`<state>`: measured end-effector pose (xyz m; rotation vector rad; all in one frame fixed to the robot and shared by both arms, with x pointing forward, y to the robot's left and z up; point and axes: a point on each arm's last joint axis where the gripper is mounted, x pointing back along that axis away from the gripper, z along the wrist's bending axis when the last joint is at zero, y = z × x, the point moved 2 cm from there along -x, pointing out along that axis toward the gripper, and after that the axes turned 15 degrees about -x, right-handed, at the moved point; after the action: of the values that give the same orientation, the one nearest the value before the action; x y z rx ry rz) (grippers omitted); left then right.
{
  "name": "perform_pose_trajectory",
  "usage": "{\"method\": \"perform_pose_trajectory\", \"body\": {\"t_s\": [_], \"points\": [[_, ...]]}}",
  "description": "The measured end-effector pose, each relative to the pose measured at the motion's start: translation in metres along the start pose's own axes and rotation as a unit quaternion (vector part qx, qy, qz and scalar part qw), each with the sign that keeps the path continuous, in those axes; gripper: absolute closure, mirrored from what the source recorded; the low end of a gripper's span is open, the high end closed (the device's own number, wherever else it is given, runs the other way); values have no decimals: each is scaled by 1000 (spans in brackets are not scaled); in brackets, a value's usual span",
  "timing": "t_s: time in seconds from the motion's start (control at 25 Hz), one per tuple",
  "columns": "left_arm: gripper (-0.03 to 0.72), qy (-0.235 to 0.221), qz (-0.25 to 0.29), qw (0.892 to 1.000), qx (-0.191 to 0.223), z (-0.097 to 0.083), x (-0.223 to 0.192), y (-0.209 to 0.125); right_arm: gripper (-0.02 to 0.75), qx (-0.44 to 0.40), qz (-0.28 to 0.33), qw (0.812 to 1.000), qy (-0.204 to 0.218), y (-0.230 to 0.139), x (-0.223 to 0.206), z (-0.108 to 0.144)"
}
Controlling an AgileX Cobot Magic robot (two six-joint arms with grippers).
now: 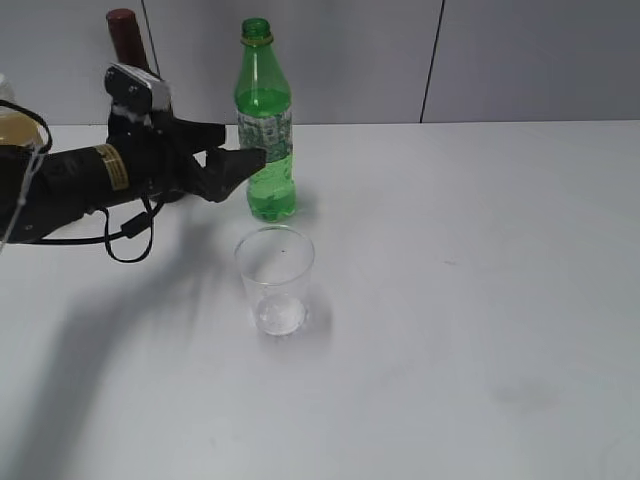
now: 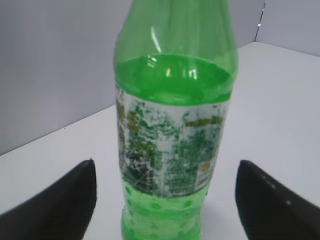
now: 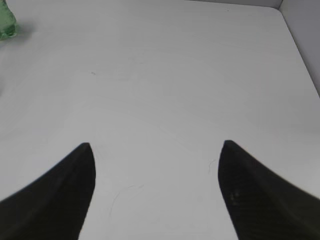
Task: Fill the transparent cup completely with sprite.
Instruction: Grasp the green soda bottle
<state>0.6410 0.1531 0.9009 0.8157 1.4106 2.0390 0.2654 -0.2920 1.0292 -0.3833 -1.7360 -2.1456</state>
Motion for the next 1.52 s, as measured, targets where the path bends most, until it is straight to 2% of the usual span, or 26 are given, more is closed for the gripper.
{"method": "perform_pose_trajectory", "body": {"t_s": [0.72,1.04,1.16,1.52], "points": [[32,-15,-22,1000,2,-9,-52,-18,154,0,0,1000,0,0,0,0],[62,-13,-35,999,-5,-6,-67,-19,155,0,0,1000,0,0,0,0],[91,-10,-33,999,-1,-6,-68,-23,155,0,0,1000,0,0,0,0],[241,2,-36,999,14,-4,-69,-25,154,0,0,1000,0,0,0,0]]}}
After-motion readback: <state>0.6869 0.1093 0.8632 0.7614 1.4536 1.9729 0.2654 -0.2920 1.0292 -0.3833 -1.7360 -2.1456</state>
